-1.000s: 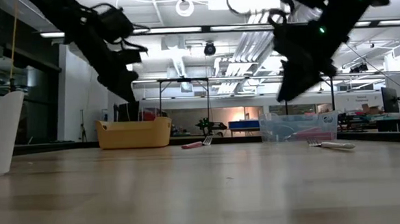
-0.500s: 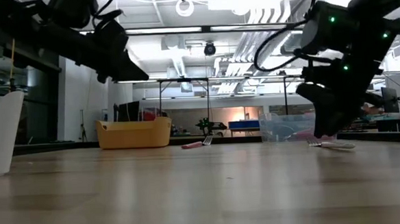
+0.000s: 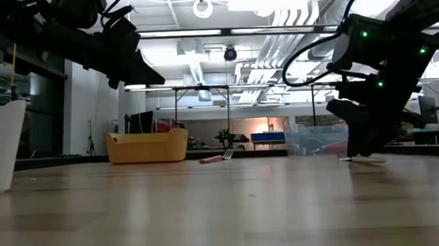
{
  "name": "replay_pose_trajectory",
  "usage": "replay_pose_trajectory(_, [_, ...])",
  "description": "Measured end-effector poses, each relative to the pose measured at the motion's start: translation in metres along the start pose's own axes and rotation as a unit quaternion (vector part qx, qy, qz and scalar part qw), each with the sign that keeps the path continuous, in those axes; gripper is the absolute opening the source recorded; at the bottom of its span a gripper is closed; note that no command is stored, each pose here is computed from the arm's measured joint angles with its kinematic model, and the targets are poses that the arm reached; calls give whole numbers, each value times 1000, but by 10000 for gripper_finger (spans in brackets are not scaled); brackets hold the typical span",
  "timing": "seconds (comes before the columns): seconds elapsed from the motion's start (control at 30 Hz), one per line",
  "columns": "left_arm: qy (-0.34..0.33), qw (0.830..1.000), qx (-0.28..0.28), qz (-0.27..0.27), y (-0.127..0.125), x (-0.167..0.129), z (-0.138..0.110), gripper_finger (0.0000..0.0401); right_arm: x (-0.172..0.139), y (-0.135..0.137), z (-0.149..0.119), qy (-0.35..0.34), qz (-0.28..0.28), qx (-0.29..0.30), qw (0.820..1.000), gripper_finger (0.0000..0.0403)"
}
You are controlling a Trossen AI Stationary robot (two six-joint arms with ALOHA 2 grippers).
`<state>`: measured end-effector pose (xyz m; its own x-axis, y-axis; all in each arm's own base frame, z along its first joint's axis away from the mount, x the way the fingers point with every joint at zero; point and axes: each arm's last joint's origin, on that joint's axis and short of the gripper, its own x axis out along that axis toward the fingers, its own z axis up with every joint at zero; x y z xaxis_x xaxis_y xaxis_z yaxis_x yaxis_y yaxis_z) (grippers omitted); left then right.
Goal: Sort silverware by color (type)
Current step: Put the white fork into the white bin
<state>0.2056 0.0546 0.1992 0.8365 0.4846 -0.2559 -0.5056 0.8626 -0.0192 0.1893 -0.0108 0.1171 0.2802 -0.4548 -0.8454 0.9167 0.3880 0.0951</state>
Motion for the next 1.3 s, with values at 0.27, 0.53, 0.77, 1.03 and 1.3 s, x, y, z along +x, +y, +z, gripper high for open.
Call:
replay_pose_trajectory(0.27, [0, 1000, 0, 0, 0, 0, 0, 3, -7, 7, 6, 25, -4, -28, 999, 138])
replay_pose_trajectory(0.53, [0, 1000, -1, 0, 0, 0, 0, 3, -11, 14, 11, 34, 12, -23, 999, 138])
replay_pose_trajectory(0.77, [0, 1000, -1, 0, 0, 0, 0, 3, -11, 13, 9, 44, 15, -20, 999, 138])
replay_pose_trajectory(1.03, [0, 1000, -2, 0, 0, 0, 0, 3, -6, 6, 2, 63, 10, -12, 998, 138])
replay_pose_trajectory(1.3, [0, 1000, -7, 0, 0, 0, 0, 3, -4, 3, -1, 66, 15, -14, 998, 102])
